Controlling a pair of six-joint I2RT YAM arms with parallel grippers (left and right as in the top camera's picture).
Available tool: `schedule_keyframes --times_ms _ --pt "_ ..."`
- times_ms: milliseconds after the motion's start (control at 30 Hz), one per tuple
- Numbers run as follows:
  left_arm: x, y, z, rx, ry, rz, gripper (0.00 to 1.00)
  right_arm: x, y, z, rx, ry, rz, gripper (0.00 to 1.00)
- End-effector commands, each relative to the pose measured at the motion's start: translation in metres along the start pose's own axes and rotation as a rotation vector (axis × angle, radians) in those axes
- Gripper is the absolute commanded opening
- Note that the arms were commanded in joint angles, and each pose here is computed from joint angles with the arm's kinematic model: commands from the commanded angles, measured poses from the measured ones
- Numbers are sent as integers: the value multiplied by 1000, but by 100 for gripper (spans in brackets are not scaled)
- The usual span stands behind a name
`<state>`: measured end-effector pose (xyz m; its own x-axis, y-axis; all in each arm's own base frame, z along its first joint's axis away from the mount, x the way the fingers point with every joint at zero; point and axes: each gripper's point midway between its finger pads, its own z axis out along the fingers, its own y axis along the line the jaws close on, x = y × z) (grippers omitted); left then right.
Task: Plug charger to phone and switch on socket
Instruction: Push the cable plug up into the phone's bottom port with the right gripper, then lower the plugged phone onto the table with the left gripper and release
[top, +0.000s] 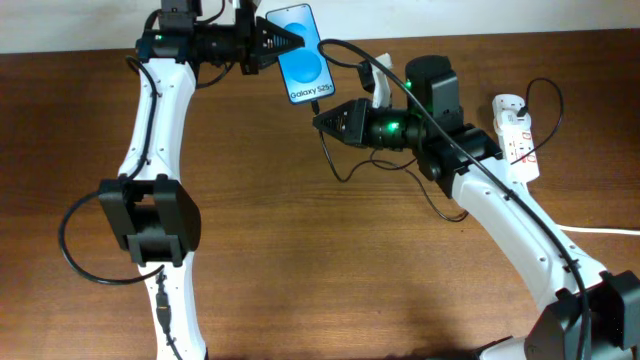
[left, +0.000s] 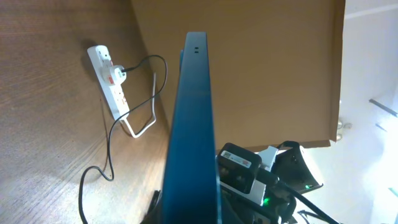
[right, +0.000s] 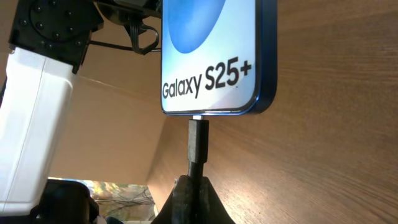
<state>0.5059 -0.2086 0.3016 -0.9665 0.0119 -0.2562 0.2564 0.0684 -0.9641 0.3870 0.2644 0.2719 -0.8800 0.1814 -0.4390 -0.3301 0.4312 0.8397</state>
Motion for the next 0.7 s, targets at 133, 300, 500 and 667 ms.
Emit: schedule_keyframes --times_ms 133,300,500,667 --pt "18 -24 16 98 94 8 0 -29 -8 -10 45 -107 -44 5" --pt "11 -21 -2 88 59 6 0 -11 -5 -8 14 -27 -7 15" --pt "-3 -8 -19 18 -17 108 0 -7 -8 -9 18 -8 8 100" --pt "-5 50 -26 -279 -100 101 0 4 -54 -27 180 20 91 99"
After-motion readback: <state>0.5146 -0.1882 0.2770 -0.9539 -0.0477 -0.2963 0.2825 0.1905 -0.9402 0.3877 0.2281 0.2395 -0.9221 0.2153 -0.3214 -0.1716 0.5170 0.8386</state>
